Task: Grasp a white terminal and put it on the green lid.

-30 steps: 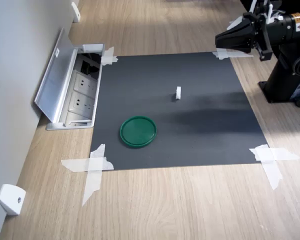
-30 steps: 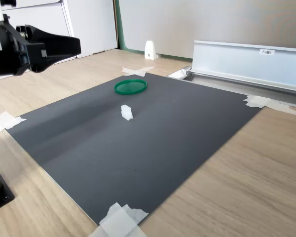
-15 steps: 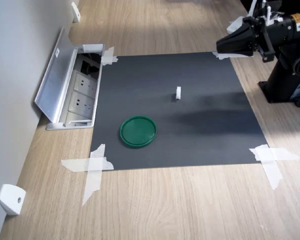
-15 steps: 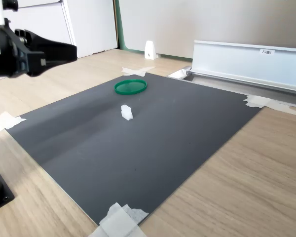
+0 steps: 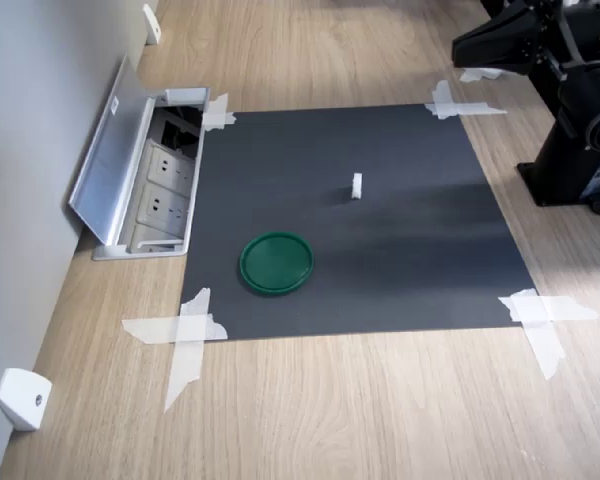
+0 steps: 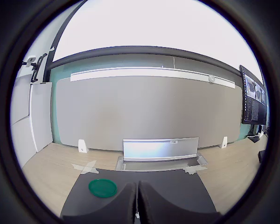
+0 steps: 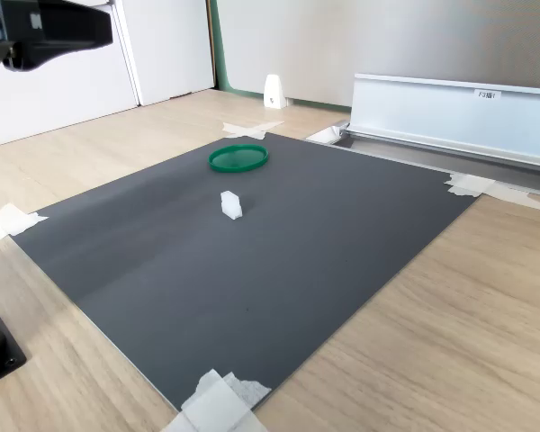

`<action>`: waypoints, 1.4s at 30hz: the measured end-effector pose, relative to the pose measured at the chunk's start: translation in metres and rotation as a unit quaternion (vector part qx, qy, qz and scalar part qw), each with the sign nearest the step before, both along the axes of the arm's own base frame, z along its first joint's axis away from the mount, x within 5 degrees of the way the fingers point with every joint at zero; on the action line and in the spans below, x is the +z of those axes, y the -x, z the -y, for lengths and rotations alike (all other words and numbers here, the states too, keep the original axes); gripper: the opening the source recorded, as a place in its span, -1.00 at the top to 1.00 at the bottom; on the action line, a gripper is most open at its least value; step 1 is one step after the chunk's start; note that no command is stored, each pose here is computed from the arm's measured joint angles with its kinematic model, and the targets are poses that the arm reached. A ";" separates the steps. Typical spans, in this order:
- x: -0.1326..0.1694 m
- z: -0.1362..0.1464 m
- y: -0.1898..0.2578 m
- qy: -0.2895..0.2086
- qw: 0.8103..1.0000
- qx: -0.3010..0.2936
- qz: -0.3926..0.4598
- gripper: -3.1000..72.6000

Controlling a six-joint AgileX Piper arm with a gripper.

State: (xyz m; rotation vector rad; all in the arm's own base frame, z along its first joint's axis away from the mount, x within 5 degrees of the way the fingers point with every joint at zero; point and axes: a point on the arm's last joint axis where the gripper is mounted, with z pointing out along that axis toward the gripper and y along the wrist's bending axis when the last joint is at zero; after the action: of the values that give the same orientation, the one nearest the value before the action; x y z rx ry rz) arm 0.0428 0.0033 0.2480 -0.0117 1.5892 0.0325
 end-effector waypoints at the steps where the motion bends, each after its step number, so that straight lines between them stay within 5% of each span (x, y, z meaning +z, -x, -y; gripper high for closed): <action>1: 0.000 0.000 0.000 0.001 1.000 0.000 0.001 0.94; 10: 0.014 -0.005 0.001 0.035 0.992 0.031 -0.120 0.94; 24: 0.065 0.001 -0.066 0.094 0.941 0.037 -0.324 0.94; 36: 0.047 0.005 -0.129 0.104 0.832 0.059 -0.542 0.94; 42: 0.029 0.011 -0.158 0.094 0.808 0.050 -0.580 0.94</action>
State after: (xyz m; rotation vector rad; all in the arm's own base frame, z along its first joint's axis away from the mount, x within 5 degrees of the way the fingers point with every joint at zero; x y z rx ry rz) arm 0.2007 -0.0081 0.2766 -0.2791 2.8244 -0.0506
